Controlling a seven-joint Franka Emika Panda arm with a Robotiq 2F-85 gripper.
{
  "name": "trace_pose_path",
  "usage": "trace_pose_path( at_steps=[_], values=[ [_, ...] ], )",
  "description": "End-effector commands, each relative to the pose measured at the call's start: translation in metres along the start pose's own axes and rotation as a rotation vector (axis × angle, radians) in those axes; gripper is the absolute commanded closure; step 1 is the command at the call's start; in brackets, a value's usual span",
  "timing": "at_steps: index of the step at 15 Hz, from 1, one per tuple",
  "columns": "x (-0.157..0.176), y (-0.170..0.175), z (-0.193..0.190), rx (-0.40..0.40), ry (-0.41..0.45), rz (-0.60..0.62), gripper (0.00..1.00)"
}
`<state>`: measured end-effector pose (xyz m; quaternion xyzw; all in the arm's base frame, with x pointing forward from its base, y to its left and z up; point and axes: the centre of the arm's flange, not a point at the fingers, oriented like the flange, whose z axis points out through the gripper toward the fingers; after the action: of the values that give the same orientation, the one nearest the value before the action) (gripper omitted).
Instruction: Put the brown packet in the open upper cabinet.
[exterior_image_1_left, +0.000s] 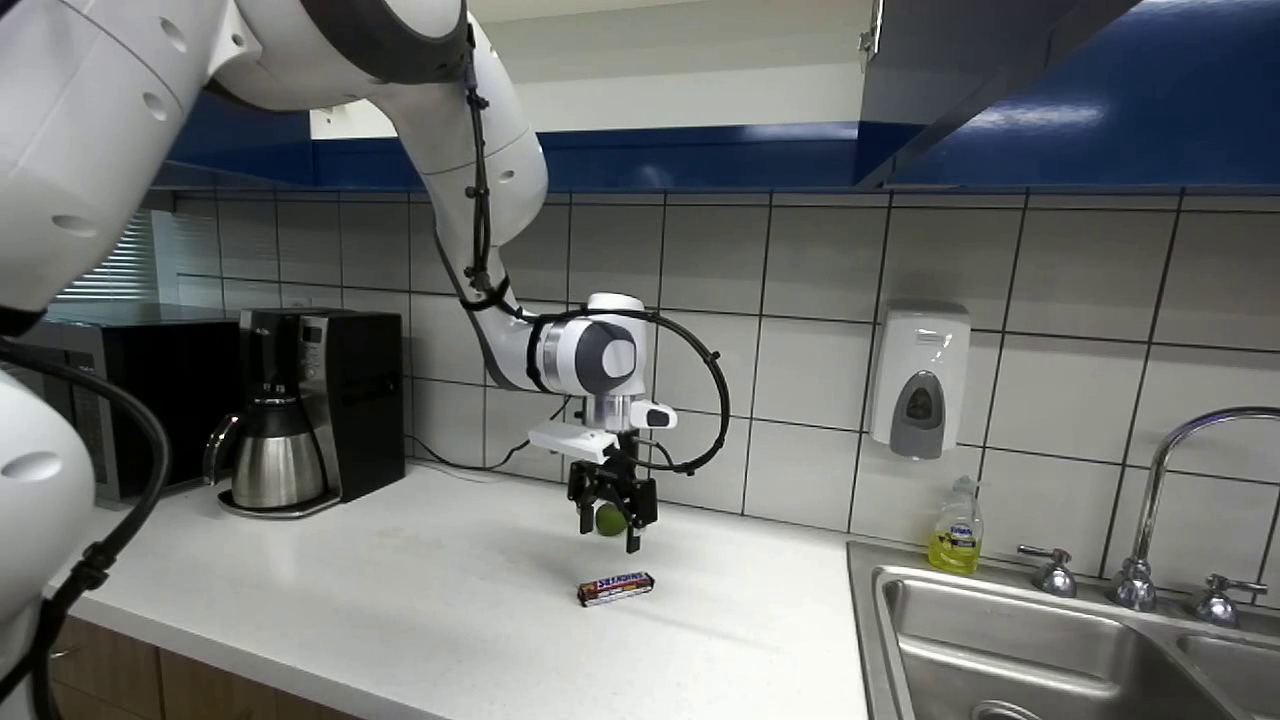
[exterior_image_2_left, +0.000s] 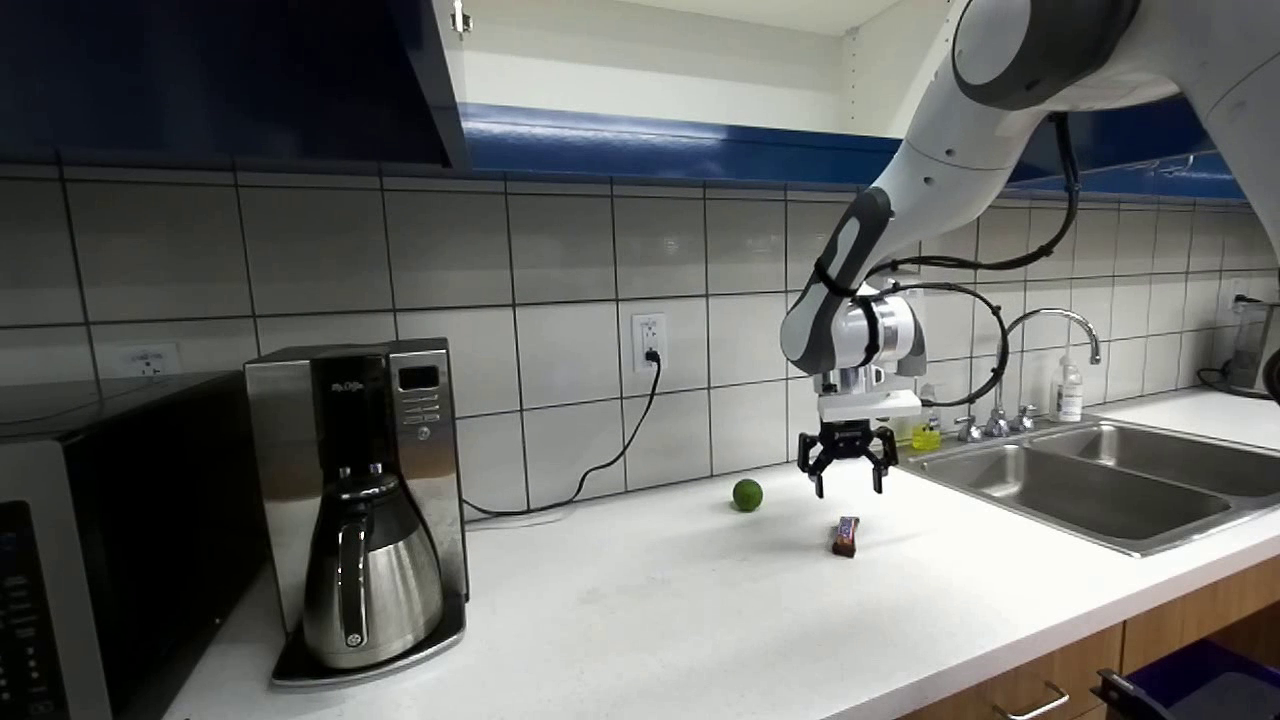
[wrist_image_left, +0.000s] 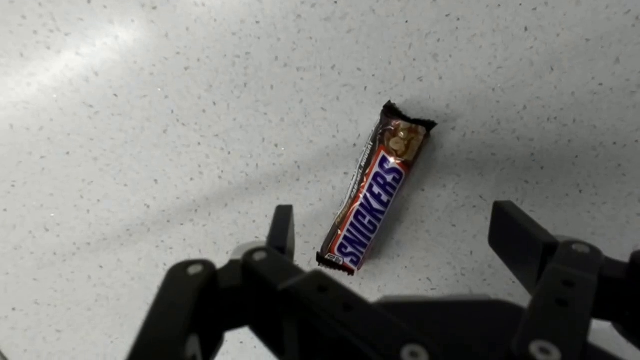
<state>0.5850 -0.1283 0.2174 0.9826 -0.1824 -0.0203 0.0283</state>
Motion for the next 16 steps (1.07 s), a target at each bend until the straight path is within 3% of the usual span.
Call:
trace_pose_path(
  at_steps=[1, 5, 12, 16],
  values=[
    [0.0, 0.0, 0.0, 0.0, 0.0, 0.0, 0.0],
    [-0.002, -0.002, -0.001, 0.011, -0.007, 0.034, 0.0],
    [-0.006, -0.003, 0.008, 0.033, -0.035, 0.397, 0.0],
    [-0.004, -0.003, 0.012, 0.03, -0.036, 0.529, 0.0]
  ],
)
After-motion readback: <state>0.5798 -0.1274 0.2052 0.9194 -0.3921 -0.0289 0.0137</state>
